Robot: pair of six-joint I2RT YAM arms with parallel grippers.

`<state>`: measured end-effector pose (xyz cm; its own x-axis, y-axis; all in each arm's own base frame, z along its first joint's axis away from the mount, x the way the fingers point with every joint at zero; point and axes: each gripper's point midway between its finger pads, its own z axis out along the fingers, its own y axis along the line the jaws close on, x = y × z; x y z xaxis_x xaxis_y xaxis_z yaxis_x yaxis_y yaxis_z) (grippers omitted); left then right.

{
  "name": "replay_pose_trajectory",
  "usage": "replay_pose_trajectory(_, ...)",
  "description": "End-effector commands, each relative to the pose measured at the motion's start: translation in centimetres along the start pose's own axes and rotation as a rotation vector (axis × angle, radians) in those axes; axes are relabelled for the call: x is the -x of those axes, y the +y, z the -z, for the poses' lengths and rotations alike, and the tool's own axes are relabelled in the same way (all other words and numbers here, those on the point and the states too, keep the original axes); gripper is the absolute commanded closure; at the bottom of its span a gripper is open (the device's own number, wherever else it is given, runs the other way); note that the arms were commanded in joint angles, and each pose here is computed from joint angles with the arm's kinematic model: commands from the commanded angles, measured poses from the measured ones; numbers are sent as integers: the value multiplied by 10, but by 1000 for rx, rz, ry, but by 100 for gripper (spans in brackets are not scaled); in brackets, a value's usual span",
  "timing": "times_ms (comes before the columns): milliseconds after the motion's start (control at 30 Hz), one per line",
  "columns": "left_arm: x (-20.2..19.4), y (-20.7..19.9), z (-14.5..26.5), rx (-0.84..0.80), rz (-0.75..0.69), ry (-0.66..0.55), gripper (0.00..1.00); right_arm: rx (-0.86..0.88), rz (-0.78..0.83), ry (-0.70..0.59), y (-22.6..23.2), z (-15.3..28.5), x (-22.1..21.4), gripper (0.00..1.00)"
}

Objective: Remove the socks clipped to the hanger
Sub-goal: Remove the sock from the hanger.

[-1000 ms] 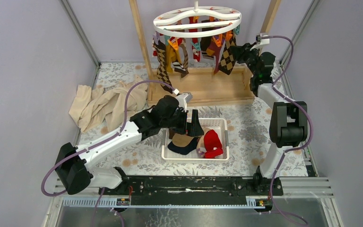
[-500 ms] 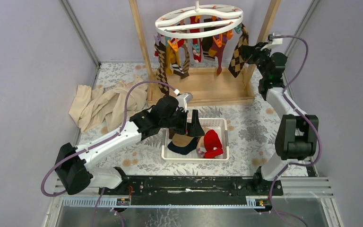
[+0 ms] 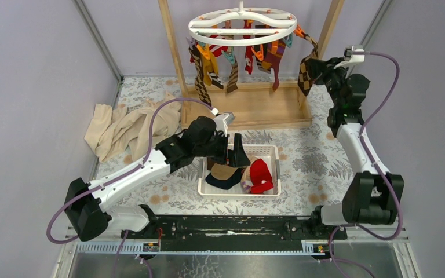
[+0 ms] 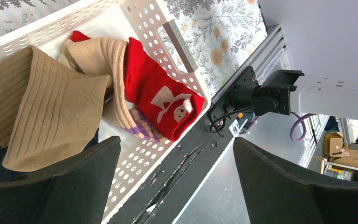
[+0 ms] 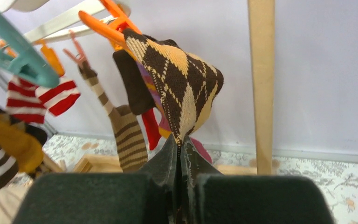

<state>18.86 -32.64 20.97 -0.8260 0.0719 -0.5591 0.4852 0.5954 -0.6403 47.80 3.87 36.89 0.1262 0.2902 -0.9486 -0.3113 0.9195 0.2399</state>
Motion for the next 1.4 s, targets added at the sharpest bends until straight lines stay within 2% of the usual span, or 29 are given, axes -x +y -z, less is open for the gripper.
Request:
replay_pose_trajectory(0, 9, -13, 7, -54, -17, -41, 1, 64, 42, -53, 28, 31, 30, 100)
replay_pose_trajectory(433, 5, -17, 10, -85, -15, -41, 1, 256, -1, -57, 95, 95, 63, 100)
replay_pose_trajectory(700, 9, -21, 15, -97, -24, -62, 1, 390, -100, -18, 137, 123, 76, 100)
replay_pose_trajectory(1067, 18, -29, 24, -115, -28, -112, 1, 575, -131, 113, 223, 145, 67, 100)
replay_pose_trajectory(1367, 18, -29, 36, -111, -23, -148, 1, 702, -143, 198, 287, 143, 42, 100)
